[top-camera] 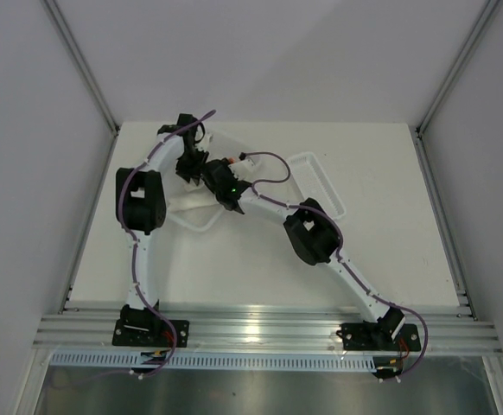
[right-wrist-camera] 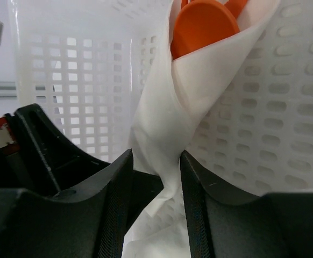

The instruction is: Place the utensils on the paper napkin and roll it up

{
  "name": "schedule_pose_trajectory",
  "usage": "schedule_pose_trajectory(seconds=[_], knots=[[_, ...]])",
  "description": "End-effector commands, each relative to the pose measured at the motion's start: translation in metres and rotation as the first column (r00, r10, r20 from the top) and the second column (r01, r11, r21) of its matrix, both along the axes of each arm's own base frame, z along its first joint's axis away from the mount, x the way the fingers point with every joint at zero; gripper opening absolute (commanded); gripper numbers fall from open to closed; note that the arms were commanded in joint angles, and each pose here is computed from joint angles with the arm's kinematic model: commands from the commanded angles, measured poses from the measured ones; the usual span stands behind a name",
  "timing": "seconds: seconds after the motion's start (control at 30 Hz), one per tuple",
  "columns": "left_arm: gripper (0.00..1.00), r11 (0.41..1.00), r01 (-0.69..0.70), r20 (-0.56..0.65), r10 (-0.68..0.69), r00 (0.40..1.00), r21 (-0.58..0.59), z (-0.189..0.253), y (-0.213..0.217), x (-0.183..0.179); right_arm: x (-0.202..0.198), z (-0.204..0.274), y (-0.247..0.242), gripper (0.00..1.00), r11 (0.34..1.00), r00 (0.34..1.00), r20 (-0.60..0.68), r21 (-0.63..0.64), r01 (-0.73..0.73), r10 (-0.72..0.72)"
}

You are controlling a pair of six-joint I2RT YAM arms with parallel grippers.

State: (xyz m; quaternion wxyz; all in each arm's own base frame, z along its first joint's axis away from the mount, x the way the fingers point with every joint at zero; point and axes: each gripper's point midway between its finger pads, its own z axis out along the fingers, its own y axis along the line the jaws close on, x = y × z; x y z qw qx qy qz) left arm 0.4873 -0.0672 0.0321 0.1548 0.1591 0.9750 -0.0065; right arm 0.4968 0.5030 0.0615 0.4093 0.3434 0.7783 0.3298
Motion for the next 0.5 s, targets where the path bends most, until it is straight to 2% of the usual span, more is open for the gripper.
schedule_pose_trajectory(seconds=[0.0,0.47], knots=[[0.4,1.0,-0.01,-0.015,0.01,1.0,0.011,-0.006,-0.001,-0.005,0.005,0.081,-0.004,0.44,0.986,0.995,0.07,0.151,0.063,-0.074],[0.41,1.0,-0.004,0.003,0.004,1.0,-0.006,0.003,-0.003,-0.004,-0.016,0.131,-0.028,0.4,0.958,0.985,0.107,0.266,0.104,-0.137]])
